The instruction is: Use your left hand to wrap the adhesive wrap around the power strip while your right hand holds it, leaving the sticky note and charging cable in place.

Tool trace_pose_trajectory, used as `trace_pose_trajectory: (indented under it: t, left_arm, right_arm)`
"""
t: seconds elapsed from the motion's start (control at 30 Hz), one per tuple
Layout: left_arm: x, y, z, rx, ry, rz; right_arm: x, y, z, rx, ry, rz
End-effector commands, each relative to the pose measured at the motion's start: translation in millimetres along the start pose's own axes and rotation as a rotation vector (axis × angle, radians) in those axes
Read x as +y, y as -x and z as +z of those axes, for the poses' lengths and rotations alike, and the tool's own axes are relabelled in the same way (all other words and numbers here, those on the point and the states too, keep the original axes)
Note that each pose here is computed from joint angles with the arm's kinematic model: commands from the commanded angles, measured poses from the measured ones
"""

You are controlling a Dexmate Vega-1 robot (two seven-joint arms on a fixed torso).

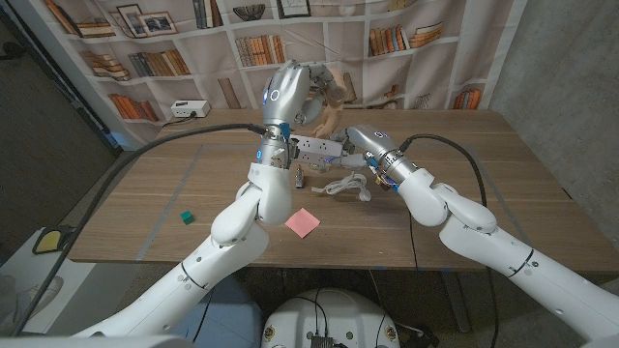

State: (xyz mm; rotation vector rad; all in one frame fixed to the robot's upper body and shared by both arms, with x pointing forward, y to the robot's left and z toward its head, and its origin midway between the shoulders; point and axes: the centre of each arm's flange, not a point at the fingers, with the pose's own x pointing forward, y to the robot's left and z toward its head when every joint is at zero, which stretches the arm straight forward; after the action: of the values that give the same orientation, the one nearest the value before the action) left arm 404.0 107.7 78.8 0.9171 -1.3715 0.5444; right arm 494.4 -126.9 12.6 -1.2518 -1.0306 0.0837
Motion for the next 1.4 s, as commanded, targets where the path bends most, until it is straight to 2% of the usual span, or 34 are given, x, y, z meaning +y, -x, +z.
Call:
trace_pose_trajectory:
  t: [0.03,0.3,0.67,1.23,1.27,1.4]
  left_arm:
    - [1.7,5.7,5.0,0.003,0.029,0.009]
    - [4.1,10.1,7.7,-0.008,0.045,0.036]
    - [10.2,16.5,10.7,-0.004,0.053,0.053]
    - [19.6,28.1,17.7,-0.028,0.093,0.098]
    - [19.6,36.6,23.5,-0.026,0.091,0.107]
    - [21.1,38.7,24.6,-0.023,0.099,0.107]
  right_arm:
    - [-1.5,-3.6,-2.0,0.007,-0.001,-0.009]
    - [-0.4,-7.5,-6.3,0.014,-0.031,-0.004]
    - [-4.6,-13.1,-11.1,0.03,-0.018,-0.016]
    - [-4.0,-15.9,-19.9,0.06,0.001,-0.008]
    - [-3.8,-16.1,-20.4,0.062,0.001,-0.007]
    - [-2.8,-17.4,-22.2,0.069,0.007,-0.001]
